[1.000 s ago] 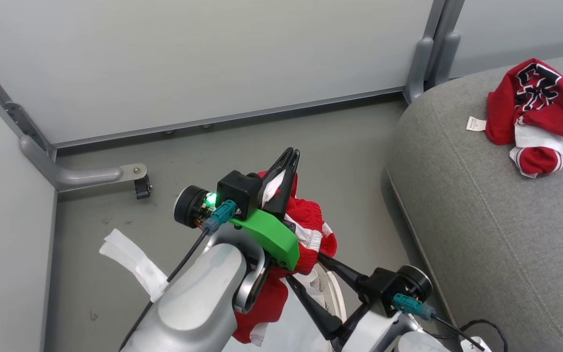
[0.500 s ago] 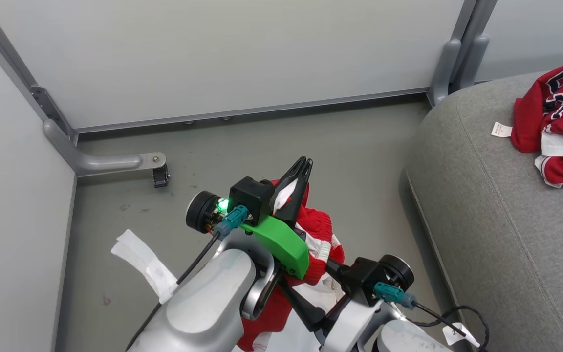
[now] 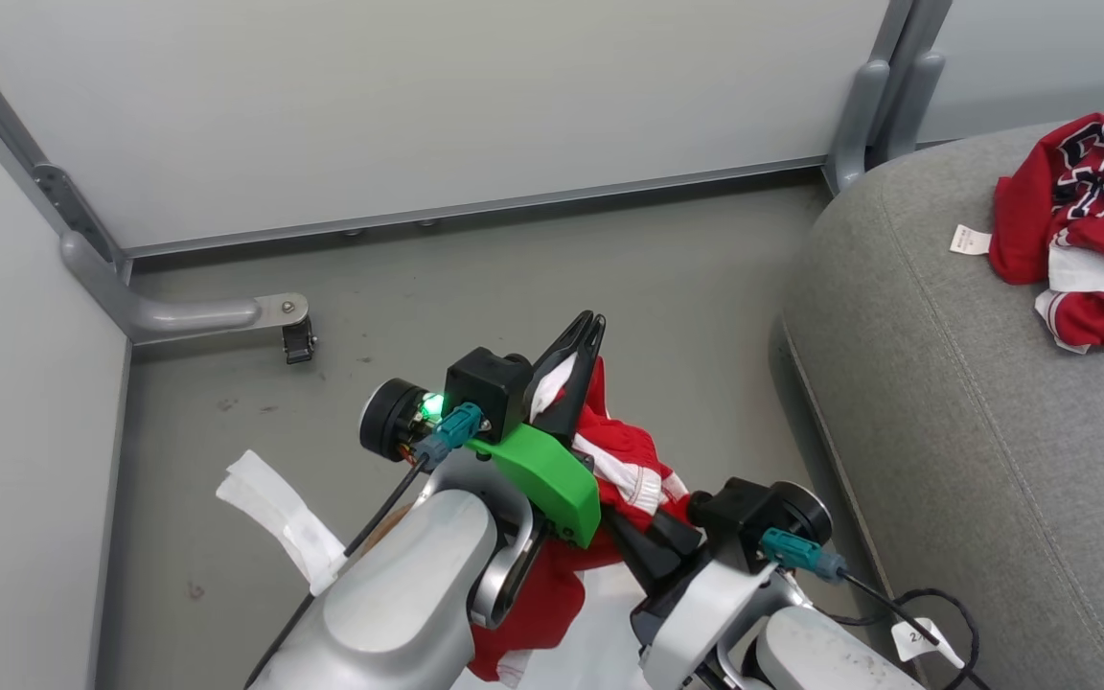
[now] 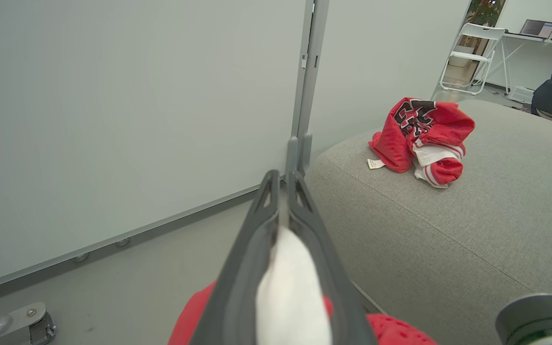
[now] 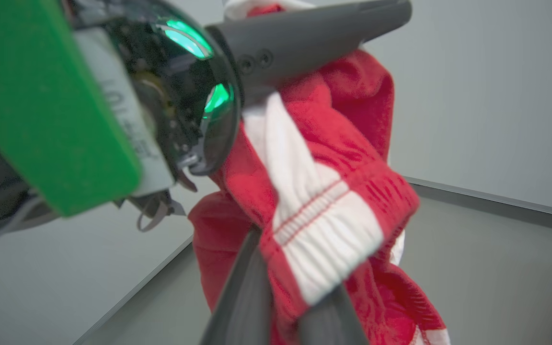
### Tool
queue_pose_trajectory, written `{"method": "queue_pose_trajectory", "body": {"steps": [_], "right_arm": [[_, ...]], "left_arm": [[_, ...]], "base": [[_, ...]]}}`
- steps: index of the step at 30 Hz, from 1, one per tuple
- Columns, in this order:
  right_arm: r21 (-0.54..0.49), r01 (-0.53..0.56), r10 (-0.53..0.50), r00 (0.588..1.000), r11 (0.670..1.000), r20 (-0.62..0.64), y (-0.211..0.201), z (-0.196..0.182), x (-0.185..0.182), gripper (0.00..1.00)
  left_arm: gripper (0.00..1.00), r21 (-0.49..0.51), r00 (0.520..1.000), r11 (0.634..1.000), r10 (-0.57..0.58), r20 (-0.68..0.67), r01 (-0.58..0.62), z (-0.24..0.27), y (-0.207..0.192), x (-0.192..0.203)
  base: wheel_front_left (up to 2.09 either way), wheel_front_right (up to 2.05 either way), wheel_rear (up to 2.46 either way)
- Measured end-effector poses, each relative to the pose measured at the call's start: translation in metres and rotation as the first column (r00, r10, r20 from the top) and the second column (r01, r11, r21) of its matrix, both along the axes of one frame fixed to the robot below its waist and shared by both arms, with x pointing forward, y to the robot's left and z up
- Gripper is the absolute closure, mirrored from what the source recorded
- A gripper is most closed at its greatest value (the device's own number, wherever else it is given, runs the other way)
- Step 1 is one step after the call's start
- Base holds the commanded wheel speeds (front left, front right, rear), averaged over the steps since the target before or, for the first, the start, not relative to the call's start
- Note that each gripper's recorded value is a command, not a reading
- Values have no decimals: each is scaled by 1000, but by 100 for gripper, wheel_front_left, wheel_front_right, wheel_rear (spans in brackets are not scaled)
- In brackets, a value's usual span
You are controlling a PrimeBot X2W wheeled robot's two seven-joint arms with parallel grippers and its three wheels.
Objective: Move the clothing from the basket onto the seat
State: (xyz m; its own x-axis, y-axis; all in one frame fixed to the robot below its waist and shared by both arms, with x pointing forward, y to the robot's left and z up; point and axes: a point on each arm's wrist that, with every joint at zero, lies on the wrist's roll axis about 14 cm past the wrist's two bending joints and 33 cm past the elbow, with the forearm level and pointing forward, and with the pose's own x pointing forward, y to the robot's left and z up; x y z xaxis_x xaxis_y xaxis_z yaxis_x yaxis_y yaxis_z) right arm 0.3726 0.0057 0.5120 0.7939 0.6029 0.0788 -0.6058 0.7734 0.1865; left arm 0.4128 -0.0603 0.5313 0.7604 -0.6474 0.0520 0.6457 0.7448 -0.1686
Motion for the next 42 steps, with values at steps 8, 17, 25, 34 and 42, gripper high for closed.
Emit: {"method": "queue_pose_trajectory", "body": {"steps": [8, 17, 25, 34, 42], "right_arm": [[12, 132, -132, 991, 991, -7, -42, -1, 8, 100], [10, 317, -318, 948, 948, 19, -106, 6, 10, 100], [11, 478, -478, 878, 878, 38, -162, 13, -7, 100], [3, 689, -688, 725, 725, 38, -238, 12, -51, 100], [-23, 794, -791, 608, 608, 66, -280, 16, -74, 100]], "left_arm": [[0, 23, 1000, 1000, 8, -27, -7, -16, -3, 3], [0, 46, 999, 998, -44, -15, 45, -27, -22, 4], [0, 27, 986, 985, -169, 0, 169, -33, -55, -15], [0, 18, 928, 928, -370, -37, 371, -48, -109, -52], [0, 2, 893, 895, -445, -67, 446, -58, -129, -62]], "base": [[0, 0, 0], [0, 0, 0], [0, 0, 0], [0, 0, 0], [3, 3, 3]]}}
